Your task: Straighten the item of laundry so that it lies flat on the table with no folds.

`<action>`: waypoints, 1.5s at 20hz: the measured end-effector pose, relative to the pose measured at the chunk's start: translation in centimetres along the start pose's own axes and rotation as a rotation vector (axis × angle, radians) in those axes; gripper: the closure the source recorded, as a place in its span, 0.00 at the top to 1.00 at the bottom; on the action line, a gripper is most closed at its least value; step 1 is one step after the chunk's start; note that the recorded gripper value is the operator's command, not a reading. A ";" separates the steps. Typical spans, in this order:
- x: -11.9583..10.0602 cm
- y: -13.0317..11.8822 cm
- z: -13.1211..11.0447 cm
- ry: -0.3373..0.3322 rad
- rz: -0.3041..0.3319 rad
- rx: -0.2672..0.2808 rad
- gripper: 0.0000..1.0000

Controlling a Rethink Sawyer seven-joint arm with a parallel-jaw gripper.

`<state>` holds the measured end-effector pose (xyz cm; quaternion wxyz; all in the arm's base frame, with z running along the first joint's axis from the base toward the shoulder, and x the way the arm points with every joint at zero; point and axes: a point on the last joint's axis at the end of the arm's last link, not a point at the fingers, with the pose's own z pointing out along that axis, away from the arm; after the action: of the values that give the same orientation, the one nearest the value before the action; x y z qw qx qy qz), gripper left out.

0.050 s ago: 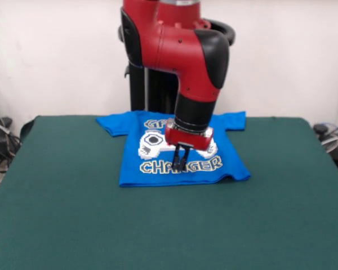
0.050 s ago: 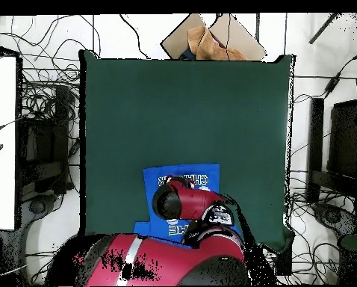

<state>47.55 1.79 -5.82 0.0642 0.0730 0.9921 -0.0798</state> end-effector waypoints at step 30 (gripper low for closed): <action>2.3 -0.4 0.2 -0.185 -0.078 -0.022 0.00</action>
<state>45.29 1.68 -6.29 0.1530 0.0257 0.9848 -0.0777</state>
